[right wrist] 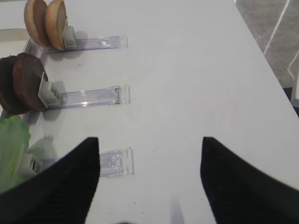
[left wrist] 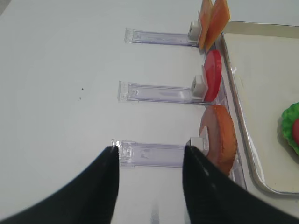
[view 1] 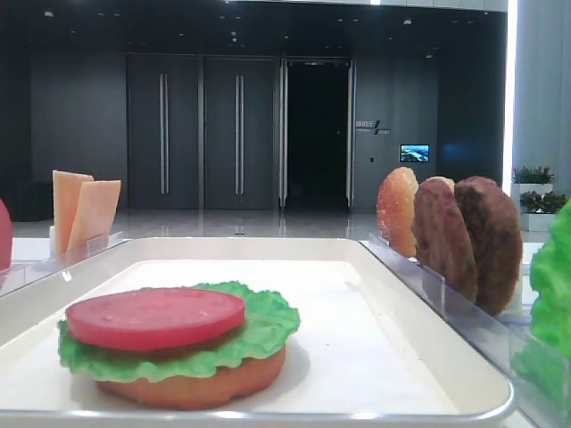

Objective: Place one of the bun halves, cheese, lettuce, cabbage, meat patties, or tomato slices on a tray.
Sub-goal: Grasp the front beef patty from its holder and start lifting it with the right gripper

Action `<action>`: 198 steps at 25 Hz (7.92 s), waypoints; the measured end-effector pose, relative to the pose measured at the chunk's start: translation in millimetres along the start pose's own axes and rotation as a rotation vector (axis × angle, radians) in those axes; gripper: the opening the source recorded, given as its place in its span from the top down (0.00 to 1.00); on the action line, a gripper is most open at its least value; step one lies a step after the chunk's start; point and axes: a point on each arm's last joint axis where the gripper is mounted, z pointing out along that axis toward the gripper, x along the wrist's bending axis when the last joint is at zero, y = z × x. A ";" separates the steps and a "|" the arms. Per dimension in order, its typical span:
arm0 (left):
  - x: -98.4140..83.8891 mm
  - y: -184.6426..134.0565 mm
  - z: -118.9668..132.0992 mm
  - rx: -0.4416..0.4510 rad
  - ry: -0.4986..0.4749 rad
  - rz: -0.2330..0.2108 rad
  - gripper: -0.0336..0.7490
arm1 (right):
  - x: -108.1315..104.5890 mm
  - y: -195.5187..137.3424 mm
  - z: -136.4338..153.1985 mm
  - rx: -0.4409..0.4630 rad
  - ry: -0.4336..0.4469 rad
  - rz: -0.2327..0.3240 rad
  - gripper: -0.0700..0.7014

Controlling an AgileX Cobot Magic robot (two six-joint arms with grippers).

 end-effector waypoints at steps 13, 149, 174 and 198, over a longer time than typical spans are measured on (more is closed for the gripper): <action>0.0 0.0 0.0 0.000 0.000 0.000 0.52 | 0.0 0.0 0.0 0.000 0.000 0.000 0.30; 0.0 0.0 0.0 0.000 0.000 0.000 0.52 | 197.7 114.4 251.4 0.829 0.141 -0.078 0.30; 0.0 0.0 0.0 0.000 0.000 0.000 0.52 | 200.8 99.5 273.4 0.838 0.102 -0.126 0.35; 0.0 0.0 0.0 0.000 0.000 0.000 0.52 | 199.0 99.5 277.9 0.824 0.075 -0.170 0.72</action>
